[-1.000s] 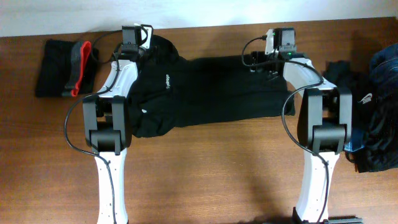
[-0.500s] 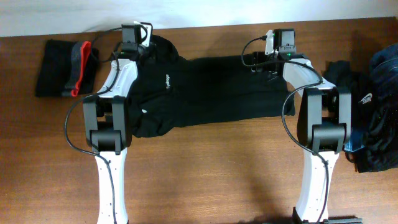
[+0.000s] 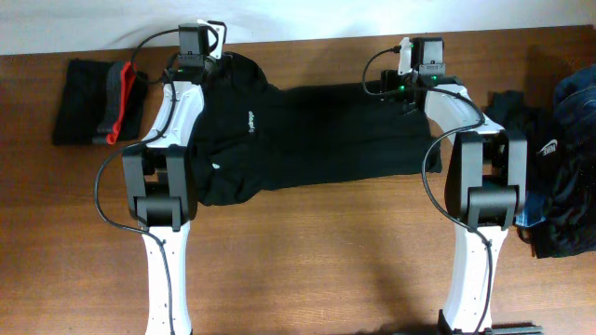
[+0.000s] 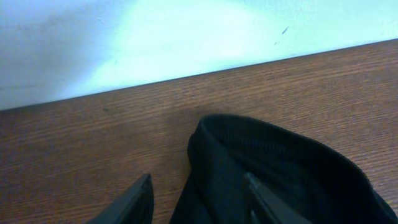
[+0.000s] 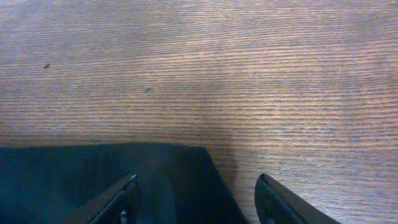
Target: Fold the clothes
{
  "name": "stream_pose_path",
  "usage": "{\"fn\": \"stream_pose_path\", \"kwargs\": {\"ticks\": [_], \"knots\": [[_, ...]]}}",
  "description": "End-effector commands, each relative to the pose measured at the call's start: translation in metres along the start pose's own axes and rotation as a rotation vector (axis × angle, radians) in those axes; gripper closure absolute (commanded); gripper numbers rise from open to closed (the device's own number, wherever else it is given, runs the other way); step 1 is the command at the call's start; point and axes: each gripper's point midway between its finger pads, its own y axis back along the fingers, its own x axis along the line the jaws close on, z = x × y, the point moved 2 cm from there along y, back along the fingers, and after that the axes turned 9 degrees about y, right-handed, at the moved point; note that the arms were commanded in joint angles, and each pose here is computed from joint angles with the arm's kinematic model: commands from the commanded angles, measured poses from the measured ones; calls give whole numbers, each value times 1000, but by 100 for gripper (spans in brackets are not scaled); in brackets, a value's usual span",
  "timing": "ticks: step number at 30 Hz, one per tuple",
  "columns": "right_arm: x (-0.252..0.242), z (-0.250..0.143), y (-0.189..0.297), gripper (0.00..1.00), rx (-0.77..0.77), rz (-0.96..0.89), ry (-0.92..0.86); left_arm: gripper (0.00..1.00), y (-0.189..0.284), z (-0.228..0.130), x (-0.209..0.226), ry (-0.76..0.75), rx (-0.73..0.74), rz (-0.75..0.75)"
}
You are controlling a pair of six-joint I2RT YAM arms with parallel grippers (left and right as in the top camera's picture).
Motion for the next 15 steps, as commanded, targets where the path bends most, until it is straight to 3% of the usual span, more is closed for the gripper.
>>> {"fn": "stream_pose_path", "kwargs": {"ticks": [1, 4, 8, 15], "knots": [[-10, 4, -4, 36, -10, -47, 0, 54, -6, -5, 4, 2, 7, 7], [-9, 3, -5, 36, -8, -45, 0, 50, -10, -10, 5, 3, 18, 8], [-8, 2, -6, 36, -6, -44, 1, 37, -16, -18, 6, 3, 30, 9], [-8, -1, -6, 35, 3, -42, 0, 36, -24, -26, -3, -1, 37, -30]]}}
